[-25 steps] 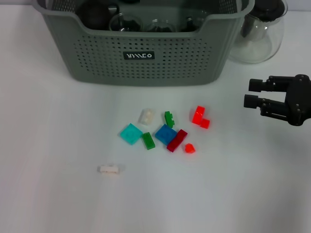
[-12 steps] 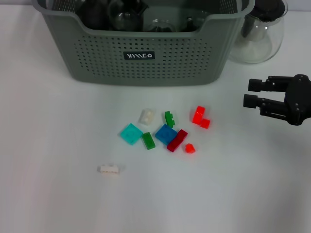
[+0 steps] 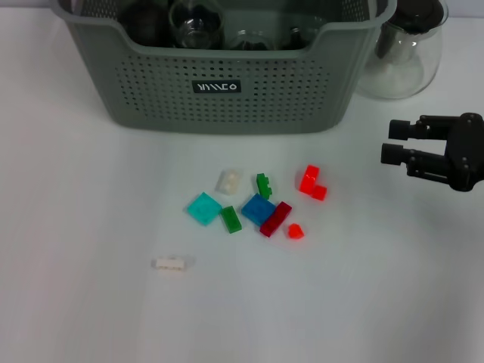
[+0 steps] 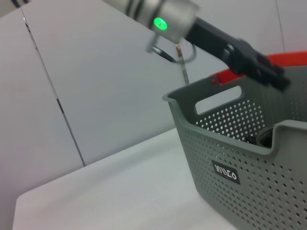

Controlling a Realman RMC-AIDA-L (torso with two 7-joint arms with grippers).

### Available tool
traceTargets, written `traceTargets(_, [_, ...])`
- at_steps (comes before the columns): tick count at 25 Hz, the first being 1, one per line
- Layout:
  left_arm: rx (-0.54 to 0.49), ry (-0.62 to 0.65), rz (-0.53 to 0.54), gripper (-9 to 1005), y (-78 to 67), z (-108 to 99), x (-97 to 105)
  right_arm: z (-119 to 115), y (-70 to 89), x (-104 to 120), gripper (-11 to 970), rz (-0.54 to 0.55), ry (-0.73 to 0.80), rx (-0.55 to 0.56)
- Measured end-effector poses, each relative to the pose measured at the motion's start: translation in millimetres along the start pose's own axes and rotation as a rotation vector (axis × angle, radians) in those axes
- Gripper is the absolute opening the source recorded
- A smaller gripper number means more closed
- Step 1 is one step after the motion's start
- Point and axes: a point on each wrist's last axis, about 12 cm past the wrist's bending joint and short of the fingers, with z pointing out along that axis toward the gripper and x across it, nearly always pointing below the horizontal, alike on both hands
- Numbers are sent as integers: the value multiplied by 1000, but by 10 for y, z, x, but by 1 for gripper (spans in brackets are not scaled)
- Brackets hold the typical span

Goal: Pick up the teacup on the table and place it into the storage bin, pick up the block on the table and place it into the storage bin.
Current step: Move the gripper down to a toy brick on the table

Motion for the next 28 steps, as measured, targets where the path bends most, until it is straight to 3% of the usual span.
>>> traceTargets(2, [59,-101,-44,452,70,-289,-4,-3,-10,-18,489,2,-2,1])
traceTargets(3, [59,-101,-44,506,70,-289,-4,-1,-15,-27,489,3,-3,0])
traceTargets(4, [174,-240,-100,560,177,-622,57,-2,-18,-31,489,3,-3,2])
traceTargets(6, [310,-375,-141,636,249,-847,172,0,-21,-34,489,2,-4,4])
traceTargets(10, [526,-697,-187,787,432,-1238,698,10,-21,-31,489,-4,-18,13])
traceTargets(14, [563,-886,-147,848,424,-1435,1388,-12,-21,-18,489,0,-43,32])
traceTargets(16, [511,-875,-86,879,328,-1415,1745,-28,-23,-3,488,6,-57,42])
traceTargets(19, [445,-755,16,908,106,-1292,2235,-47,-26,8,488,14,-69,52])
traceTargets(21, [453,-668,63,906,-48,-1160,2527,-55,-23,11,488,18,-71,53])
traceTargets(25, [508,-593,87,904,-344,-843,2950,-62,-22,19,489,26,-68,53])
traceTargets(28, [482,-559,125,905,-480,-674,3143,-59,-23,16,489,25,-68,52])
